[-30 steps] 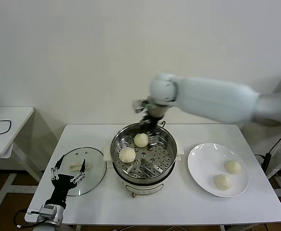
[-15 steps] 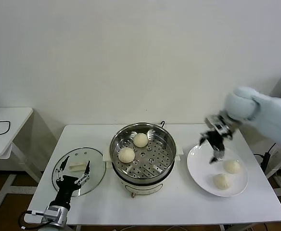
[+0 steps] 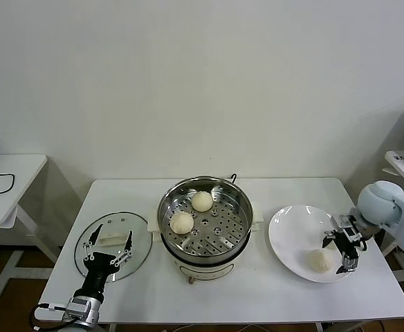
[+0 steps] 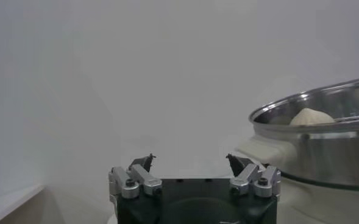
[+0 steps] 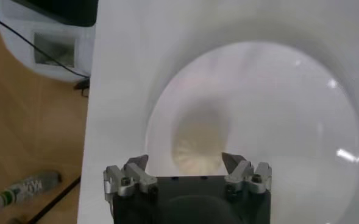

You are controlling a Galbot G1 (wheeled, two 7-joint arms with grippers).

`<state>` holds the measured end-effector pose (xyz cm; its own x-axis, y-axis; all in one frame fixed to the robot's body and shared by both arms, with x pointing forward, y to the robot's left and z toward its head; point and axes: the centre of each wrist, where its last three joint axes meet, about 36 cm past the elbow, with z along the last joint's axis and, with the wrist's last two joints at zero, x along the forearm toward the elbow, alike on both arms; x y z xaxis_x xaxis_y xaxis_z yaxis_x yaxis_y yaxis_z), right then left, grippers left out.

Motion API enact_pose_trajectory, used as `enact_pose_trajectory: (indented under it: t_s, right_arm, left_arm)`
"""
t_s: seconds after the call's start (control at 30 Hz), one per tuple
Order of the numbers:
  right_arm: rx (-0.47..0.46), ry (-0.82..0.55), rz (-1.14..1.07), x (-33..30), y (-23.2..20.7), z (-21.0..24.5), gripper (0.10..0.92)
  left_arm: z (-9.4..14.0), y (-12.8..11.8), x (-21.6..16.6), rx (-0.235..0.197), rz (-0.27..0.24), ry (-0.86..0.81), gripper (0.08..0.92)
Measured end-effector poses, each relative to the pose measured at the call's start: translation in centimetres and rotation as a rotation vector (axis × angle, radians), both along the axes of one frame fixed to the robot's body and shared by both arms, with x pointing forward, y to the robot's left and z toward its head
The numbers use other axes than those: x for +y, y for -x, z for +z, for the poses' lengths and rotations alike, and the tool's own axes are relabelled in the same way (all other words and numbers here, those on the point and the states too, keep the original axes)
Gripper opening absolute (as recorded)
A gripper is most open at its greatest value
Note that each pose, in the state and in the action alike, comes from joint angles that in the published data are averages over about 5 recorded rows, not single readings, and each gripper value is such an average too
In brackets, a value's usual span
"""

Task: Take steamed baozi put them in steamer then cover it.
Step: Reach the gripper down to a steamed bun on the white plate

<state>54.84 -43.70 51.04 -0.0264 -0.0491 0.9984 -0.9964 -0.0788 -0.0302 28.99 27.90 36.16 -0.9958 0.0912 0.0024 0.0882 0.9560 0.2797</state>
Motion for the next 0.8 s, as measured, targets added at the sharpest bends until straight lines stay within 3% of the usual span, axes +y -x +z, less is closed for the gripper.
enact_pose_trajectory:
  t_s: [0.8]
  right_arm:
    - [-0.044,-0.031,-0.048,-0.3,-0.3,-4.0,0.823]
  left_arm:
    - [-0.2,0.0,-0.3,0.001,-0.007,-0.004,0.823]
